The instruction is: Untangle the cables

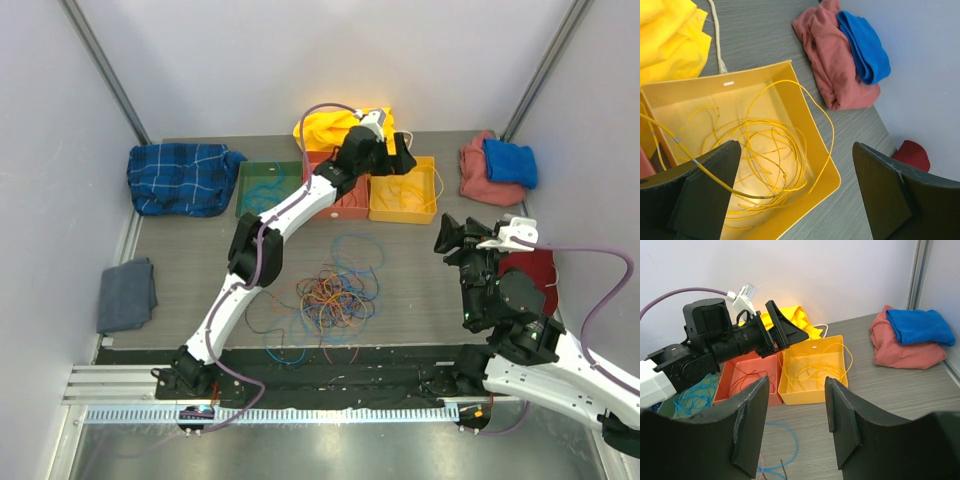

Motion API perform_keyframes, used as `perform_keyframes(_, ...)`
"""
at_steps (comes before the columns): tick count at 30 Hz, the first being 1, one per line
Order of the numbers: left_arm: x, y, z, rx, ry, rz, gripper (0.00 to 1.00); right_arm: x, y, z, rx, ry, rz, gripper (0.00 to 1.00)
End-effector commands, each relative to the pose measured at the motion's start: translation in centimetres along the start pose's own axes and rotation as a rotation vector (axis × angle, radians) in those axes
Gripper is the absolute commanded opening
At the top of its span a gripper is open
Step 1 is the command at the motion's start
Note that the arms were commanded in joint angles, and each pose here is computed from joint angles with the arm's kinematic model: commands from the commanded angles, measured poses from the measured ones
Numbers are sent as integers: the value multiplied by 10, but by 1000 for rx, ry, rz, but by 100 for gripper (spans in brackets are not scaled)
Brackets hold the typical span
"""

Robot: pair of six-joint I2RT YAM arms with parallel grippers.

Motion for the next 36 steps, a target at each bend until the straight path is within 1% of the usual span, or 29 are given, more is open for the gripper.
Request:
perform_keyframes(1,45,-25,-54,-114,87,-71,100,5,1,4,1,53,-20,56)
perform_keyframes(5,19,-19,-61,-152,75,16,100,10,0,5,9,79,-23,56)
perform_keyframes(6,9,-20,-59,-147,72,61,100,10,0,5,8,77,-21,56)
perform_keyframes(9,-2,-31,-52,-103,76,132,100,11,1,6,7,81,-16,56)
perform_keyframes(11,-3,-38,-45,-60,84,144,100,11,1,8,7,86,-14,56)
perform_keyframes(12,-16,-43,-37,-33,91,178,100,11,1,9,9,89,-12,56)
perform_keyframes(13,-3,-53,-38,-13,100,155,100,11,2,9,11,91,-12,56)
perform_keyframes(14,0,-59,-36,2,106,153,100,10,2,11,11,87,-8,56)
perform_keyframes(15,-8,-63,-29,25,105,179,100,10,3,11,4,86,-9,56)
perform_keyframes(16,-2,-73,-31,33,115,180,100,8,3,12,6,85,-6,56)
perform_keyframes(20,-8,-91,-24,78,130,243,100,8,7,17,-9,71,-4,56)
perform_keyframes(25,-5,-115,-28,81,145,252,100,1,15,31,-20,54,8,56)
perform_keyframes(26,-11,-121,-26,85,144,268,100,4,16,34,-17,62,7,56)
perform_keyframes(28,0,-136,-33,74,144,241,100,-2,21,41,-21,46,18,56)
perform_keyframes(29,-8,-143,-30,83,142,262,100,-1,23,43,-20,47,19,56)
perform_keyframes(30,7,-157,-38,71,145,227,100,-2,23,46,-15,51,22,56)
perform_keyframes(31,8,-166,-38,79,145,221,100,-4,25,48,-11,49,27,56)
perform_keyframes(32,-8,-174,-31,105,139,258,100,-5,25,50,-10,51,29,56)
perform_keyframes(33,-6,-185,-31,121,143,244,100,-7,26,52,-4,55,34,56)
perform_keyframes(34,10,-205,-29,190,152,181,100,-10,26,52,-2,53,39,56)
perform_keyframes(35,-6,-218,-17,256,152,206,100,-14,26,52,-2,45,47,56)
perform_keyframes(36,-9,-229,-13,290,153,204,100,-17,26,53,6,48,53,56)
Point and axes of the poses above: each gripper's point midway between its finger pads, its own y axis out along the fingers, its own z axis along the line the jaws close on, x = y × z, the point moved 5 cm from there along -y, back along the fingers, and after that the axes turned 11 degrees about y, right-handed, at the moved point
